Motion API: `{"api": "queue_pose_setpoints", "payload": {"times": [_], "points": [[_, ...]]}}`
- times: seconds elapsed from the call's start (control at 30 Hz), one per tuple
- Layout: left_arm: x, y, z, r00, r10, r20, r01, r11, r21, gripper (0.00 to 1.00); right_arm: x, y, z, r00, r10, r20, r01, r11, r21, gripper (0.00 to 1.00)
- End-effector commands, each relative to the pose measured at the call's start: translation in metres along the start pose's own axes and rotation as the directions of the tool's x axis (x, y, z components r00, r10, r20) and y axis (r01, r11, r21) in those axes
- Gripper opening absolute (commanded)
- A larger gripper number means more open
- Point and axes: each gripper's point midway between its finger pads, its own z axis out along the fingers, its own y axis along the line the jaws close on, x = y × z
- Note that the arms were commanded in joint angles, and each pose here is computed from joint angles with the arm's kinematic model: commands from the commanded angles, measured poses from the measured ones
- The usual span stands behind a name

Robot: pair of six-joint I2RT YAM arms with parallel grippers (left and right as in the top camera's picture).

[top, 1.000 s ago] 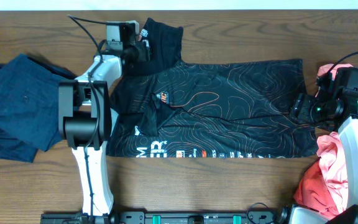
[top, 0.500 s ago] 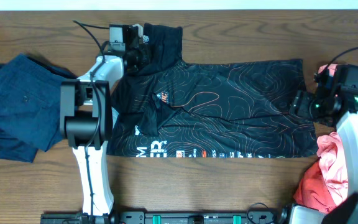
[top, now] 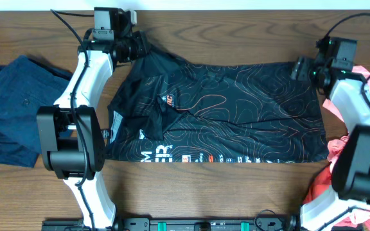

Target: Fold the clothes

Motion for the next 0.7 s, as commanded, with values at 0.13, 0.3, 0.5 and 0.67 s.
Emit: {"api": "queue_pose_setpoints", "payload": {"times": [0.13, 0.3, 0.5, 0.67], "points": [[0.015, 0.006, 0.001, 0.997, -0.038, -0.061, 0.037, 0.999, -0.017, 0.06, 0.003, -0.026, 0.055, 0.994, 0.102, 0.031, -0.105, 0.987, 0.123, 0.82], [0.02, 0.008, 0.001, 0.996, -0.046, -0.077, 0.045, 0.999, -0.023, 0.06, 0.002, -0.029, 0.08, 0.992, 0.106, 0.072, -0.114, 0.987, 0.114, 0.82], [0.025, 0.011, 0.001, 0.995, -0.031, -0.094, 0.028, 0.999, -0.039, 0.06, -0.003, -0.03, 0.094, 0.985, 0.125, 0.122, -0.138, 0.986, 0.099, 0.8], [0.025, 0.011, 0.001, 0.995, -0.032, -0.096, 0.028, 0.999, -0.04, 0.06, 0.0, -0.032, 0.098, 0.983, 0.135, 0.122, -0.148, 0.983, 0.106, 0.64]]}}
